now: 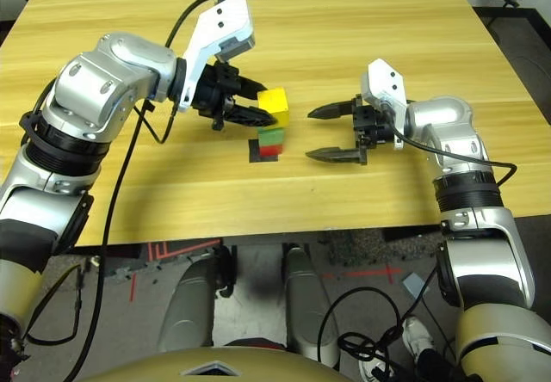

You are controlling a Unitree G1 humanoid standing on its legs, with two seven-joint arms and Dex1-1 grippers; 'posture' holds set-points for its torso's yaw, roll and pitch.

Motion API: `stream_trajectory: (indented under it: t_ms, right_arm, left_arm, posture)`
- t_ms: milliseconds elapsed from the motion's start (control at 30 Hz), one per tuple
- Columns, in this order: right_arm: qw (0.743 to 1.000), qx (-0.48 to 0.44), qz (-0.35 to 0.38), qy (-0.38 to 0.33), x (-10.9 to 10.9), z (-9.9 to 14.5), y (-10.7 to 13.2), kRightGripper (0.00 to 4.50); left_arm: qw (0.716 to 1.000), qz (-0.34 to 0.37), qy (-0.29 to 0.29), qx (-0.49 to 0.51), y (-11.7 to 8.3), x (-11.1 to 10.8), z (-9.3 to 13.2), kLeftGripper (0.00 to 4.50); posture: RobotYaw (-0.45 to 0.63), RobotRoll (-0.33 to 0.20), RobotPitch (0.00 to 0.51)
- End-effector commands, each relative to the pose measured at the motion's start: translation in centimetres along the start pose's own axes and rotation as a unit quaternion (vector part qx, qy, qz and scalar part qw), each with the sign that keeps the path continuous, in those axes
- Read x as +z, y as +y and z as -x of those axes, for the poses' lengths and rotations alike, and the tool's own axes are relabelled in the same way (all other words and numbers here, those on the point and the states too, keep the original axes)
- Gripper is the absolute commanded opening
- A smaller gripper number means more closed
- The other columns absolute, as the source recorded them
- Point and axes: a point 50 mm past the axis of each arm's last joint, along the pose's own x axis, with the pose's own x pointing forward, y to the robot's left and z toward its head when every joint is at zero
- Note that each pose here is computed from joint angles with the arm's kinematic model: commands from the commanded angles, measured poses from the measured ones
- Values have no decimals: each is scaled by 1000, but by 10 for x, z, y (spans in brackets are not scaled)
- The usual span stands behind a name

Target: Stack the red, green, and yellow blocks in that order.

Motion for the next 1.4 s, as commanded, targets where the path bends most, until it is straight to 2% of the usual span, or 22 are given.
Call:
stream_trajectory:
  t_ms: [33,600,833,967,1067,1133,1200,1267,1333,1400]
  right_arm:
    - [1000,3,3,-7,2,0,1,4500]
    - [1000,3,3,-9,3,0,2,4500]
    - [1000,-6,4,-8,4,2,-1,4500]
    - [1000,-18,3,-7,5,10,-3,4500]
    - [998,-61,-9,-10,7,30,-10,4500]
    - [996,-87,-16,-5,4,41,-13,4500]
    - [985,-164,-48,-11,-6,58,-16,4500]
    - [962,-258,-88,-18,-19,75,-19,4500]
    - [925,-358,-125,-9,-37,94,-20,4500]
    - [900,-413,-140,0,-47,107,-19,4500]
  left_arm:
    - [1000,-4,10,-5,-3,-6,-4,2038]
    - [1000,-1,19,-5,0,-14,-7,2038]
    - [1000,8,16,-11,-4,-12,-2,4470]
    - [1000,16,-22,-1,-6,1,17,4470]
    - [997,42,-57,29,-7,2,55,4470]
    - [994,57,-72,52,-7,0,69,4470]
    - [978,103,-102,148,3,-16,95,4470]
    - [955,123,-110,247,11,-38,116,4470]
    - [918,138,-111,354,19,-69,131,4470]
    - [894,143,-118,407,21,-83,132,4470]
  posture:
    - [73,18,254]
    - [63,17,262]
    - [74,13,254]
    - [80,6,247]
    - [82,-5,241]
    - [83,-14,239]
    - [86,-23,236]
    - [90,-29,234]
    - [92,-39,233]
    - [88,-48,232]
